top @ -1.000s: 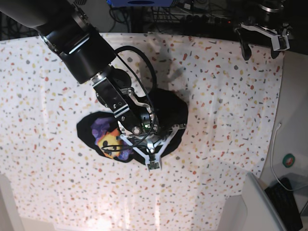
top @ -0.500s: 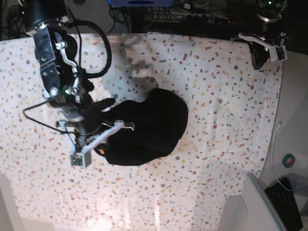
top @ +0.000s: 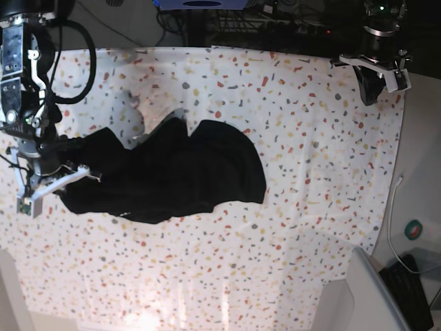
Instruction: Layout the t-shirt on the table in an organized manner, then fold the t-shirt properly
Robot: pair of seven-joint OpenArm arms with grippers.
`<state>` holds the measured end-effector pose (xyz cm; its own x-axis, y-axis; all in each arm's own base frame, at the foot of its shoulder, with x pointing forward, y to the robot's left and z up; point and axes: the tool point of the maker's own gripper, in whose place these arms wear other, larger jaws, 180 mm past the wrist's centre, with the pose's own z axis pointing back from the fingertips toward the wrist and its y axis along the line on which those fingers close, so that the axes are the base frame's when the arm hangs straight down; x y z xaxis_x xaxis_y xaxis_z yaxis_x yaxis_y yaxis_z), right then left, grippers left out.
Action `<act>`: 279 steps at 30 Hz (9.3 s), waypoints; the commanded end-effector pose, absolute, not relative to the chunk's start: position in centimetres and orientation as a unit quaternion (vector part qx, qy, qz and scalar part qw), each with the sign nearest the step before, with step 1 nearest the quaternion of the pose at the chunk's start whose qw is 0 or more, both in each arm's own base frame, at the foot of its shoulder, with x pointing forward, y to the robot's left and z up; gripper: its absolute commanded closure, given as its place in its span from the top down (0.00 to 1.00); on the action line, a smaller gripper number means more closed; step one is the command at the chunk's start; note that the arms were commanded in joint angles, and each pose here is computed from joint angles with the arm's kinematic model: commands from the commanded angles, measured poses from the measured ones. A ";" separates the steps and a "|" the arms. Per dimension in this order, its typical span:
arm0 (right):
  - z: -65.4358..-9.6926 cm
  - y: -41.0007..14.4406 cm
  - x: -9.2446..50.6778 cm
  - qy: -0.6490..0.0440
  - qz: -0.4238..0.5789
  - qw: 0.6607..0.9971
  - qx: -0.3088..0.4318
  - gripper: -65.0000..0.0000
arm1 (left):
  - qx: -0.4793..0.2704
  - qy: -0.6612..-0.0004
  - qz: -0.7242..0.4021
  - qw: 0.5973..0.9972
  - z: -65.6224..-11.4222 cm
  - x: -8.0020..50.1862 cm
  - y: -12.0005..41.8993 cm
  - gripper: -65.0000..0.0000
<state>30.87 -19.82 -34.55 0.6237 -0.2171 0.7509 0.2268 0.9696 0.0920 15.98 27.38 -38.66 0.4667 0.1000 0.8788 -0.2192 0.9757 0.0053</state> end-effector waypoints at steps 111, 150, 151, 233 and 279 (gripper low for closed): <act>-39.0 -14.2 20.3 -0.314 -0.061 0.947 0.034 0.00 | -0.001 -0.475 0.130 0.871 -28.2 33.2 27.0 0.00; -38.6 -29.4 23.2 -0.256 0.031 0.964 -0.063 0.00 | -0.025 -0.543 0.271 0.794 -23.0 36.1 29.6 0.00; -39.1 -29.1 23.8 -0.253 0.030 0.965 -0.056 0.00 | -0.026 -0.535 0.265 0.802 -23.6 36.2 29.2 0.00; -49.6 -19.3 21.2 -0.244 -0.062 0.956 0.154 0.00 | -0.125 -0.428 0.294 0.846 -45.7 25.1 27.0 0.73; -8.8 -37.4 50.6 -0.500 0.022 0.865 -0.029 0.00 | -0.266 -0.605 0.123 0.740 -7.9 56.9 16.1 0.00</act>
<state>50.91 -36.37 -9.81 0.5061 0.0690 0.8597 -0.0400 0.9976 -0.0566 56.64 15.23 -9.67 0.2879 0.4980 0.8180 0.1428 0.8223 -0.5509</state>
